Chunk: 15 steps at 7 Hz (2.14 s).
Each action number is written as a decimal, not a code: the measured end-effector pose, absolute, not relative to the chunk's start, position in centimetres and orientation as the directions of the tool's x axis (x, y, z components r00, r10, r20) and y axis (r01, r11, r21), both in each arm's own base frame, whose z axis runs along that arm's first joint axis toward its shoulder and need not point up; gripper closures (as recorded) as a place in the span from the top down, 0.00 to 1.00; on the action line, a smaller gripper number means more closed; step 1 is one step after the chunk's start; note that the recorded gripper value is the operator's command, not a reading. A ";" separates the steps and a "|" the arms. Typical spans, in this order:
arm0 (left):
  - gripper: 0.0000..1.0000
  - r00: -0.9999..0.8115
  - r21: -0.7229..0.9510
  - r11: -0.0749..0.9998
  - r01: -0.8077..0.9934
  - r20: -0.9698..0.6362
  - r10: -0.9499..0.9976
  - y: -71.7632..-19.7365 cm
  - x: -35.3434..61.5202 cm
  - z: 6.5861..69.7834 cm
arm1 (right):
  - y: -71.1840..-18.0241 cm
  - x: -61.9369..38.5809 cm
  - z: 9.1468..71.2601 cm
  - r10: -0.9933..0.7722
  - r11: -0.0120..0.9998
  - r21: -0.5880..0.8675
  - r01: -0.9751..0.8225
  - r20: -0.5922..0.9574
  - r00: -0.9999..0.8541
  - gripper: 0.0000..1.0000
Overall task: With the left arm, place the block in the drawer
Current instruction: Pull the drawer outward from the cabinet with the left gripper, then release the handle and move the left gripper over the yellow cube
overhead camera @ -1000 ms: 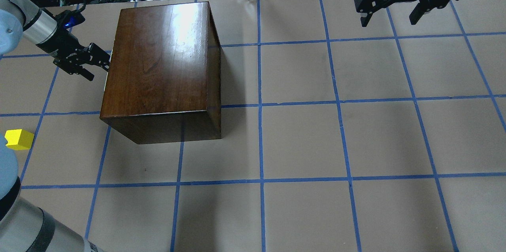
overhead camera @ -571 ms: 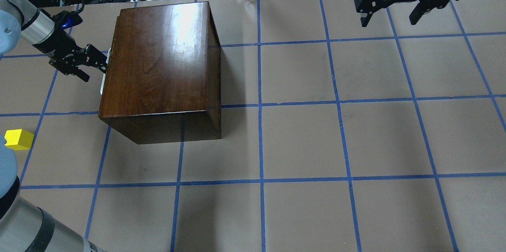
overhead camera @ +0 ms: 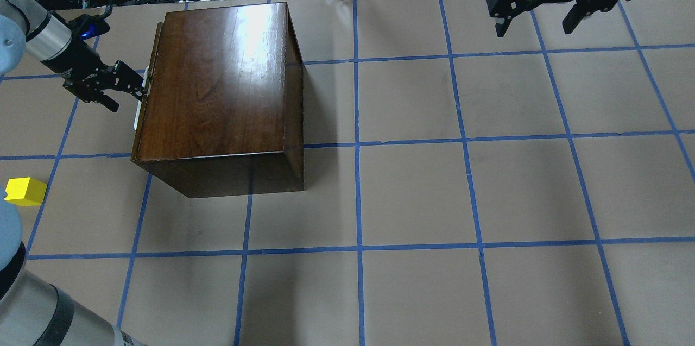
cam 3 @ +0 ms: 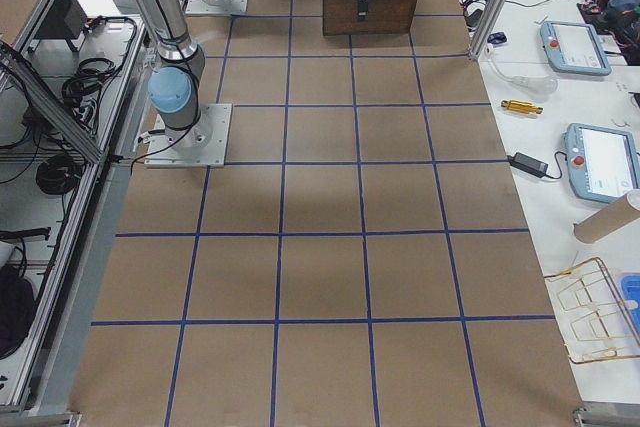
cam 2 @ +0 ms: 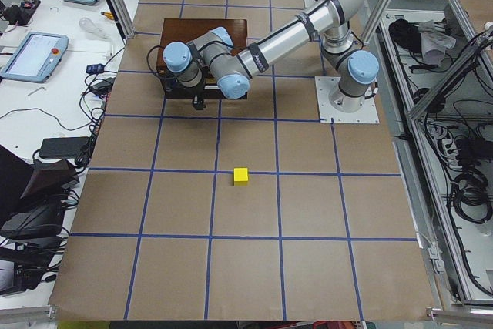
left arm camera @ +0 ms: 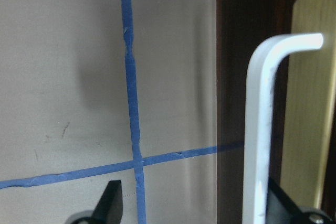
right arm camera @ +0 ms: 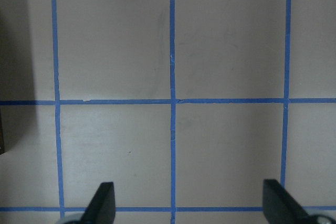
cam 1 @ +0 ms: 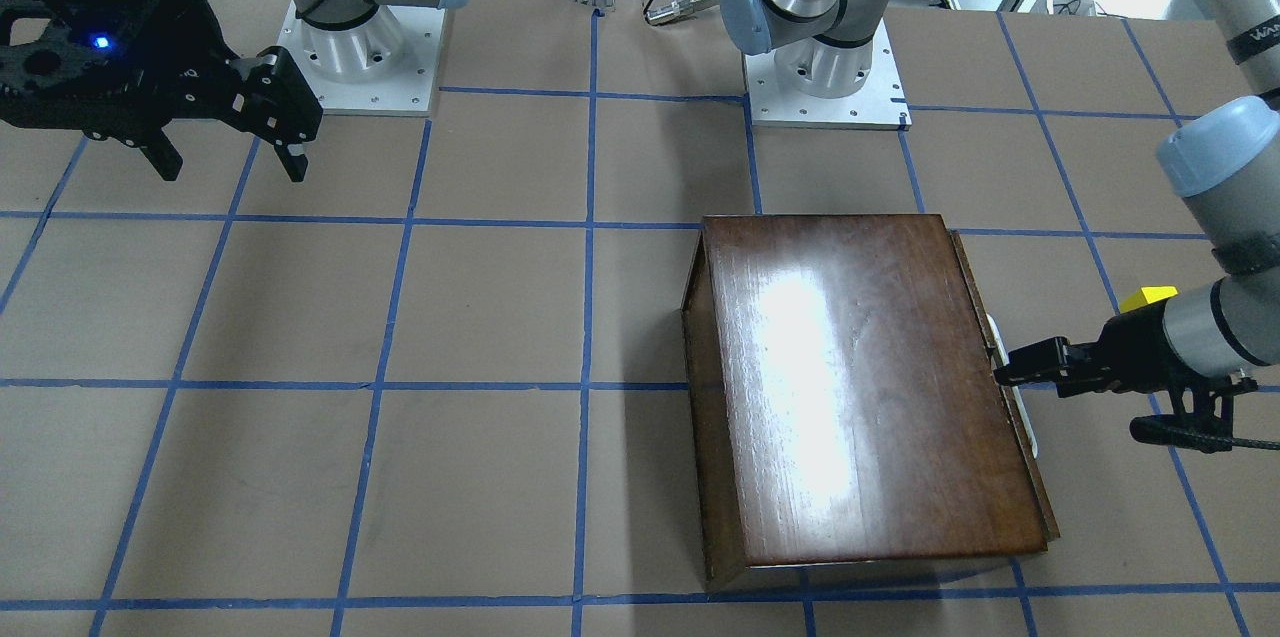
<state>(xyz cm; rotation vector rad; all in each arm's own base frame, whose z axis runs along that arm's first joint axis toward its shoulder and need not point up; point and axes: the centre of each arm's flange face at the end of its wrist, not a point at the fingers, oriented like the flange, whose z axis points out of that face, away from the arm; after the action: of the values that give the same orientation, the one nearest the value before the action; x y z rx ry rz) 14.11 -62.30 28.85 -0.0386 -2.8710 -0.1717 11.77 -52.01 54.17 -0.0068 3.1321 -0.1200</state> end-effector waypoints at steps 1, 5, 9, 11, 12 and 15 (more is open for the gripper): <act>0.91 -0.968 0.119 0.992 0.039 0.249 0.008 -62.2 14.5 28.8 | -52.0 11.8 54.2 -0.005 0.997 -0.076 -0.004 -0.008 -1.000 1.00; 0.91 -0.972 0.120 0.993 0.003 0.234 -0.025 -61.6 16.9 28.8 | -52.0 11.8 54.2 -0.005 0.997 -0.076 -0.005 -0.008 -1.000 1.00; 0.91 -0.971 0.118 0.993 -0.028 0.233 -0.056 -61.0 19.1 28.9 | -52.0 11.8 54.2 -0.004 0.997 -0.077 -0.004 -0.008 -1.000 1.00; 0.91 -0.970 0.116 0.992 -0.045 0.232 -0.072 -60.7 20.2 29.0 | -52.0 11.8 54.2 -0.005 0.997 -0.077 -0.004 -0.008 -1.000 1.00; 0.91 -0.969 0.116 0.992 -0.057 0.232 -0.083 -60.4 21.0 29.0 | -52.0 11.8 54.2 -0.005 0.997 -0.077 -0.004 -0.007 -1.000 1.00; 0.92 -0.968 0.111 0.992 -0.068 0.232 -0.092 -60.0 22.4 29.1 | -52.0 11.8 54.2 -0.005 0.997 -0.076 -0.004 -0.007 -1.000 1.00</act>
<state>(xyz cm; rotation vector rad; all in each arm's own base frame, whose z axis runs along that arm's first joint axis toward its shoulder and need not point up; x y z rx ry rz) 22.38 -60.00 29.15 0.1179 -2.8962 -0.1492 11.79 -52.01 54.16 -0.0075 3.1317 -0.1199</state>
